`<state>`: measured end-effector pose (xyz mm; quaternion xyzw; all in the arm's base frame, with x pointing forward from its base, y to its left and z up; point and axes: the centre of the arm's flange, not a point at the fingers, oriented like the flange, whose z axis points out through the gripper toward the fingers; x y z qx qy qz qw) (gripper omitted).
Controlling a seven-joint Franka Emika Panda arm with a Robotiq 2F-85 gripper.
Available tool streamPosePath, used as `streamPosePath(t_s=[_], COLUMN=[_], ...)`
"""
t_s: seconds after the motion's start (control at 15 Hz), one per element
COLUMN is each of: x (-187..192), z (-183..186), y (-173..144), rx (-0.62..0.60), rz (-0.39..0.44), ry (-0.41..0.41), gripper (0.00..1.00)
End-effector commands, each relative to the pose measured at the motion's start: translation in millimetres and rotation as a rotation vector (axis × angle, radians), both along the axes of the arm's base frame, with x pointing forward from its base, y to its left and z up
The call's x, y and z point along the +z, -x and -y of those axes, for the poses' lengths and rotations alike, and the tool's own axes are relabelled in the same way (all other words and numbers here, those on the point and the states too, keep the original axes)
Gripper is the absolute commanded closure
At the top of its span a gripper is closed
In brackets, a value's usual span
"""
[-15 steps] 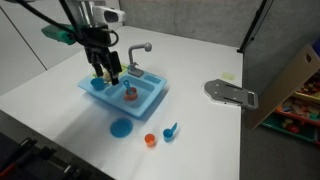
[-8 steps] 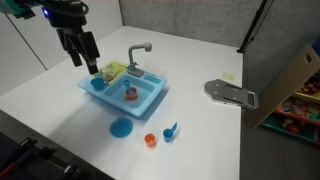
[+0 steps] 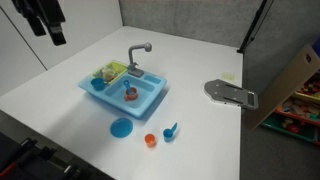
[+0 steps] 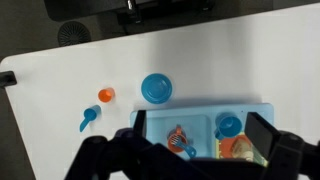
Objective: Take the cup out of the sink
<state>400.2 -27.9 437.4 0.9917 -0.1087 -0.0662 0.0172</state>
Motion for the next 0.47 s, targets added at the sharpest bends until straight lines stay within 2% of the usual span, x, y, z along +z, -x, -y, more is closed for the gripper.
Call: streamPosePath(t_s=[0.0, 0.4], x=[33.5, 21.9], z=[2.5, -1.6], y=[12.1, 11.2], rx=[0.020, 0.011], rz=[0.024, 0.023], ry=[-0.038, -0.018], gripper=[0.00, 0.00])
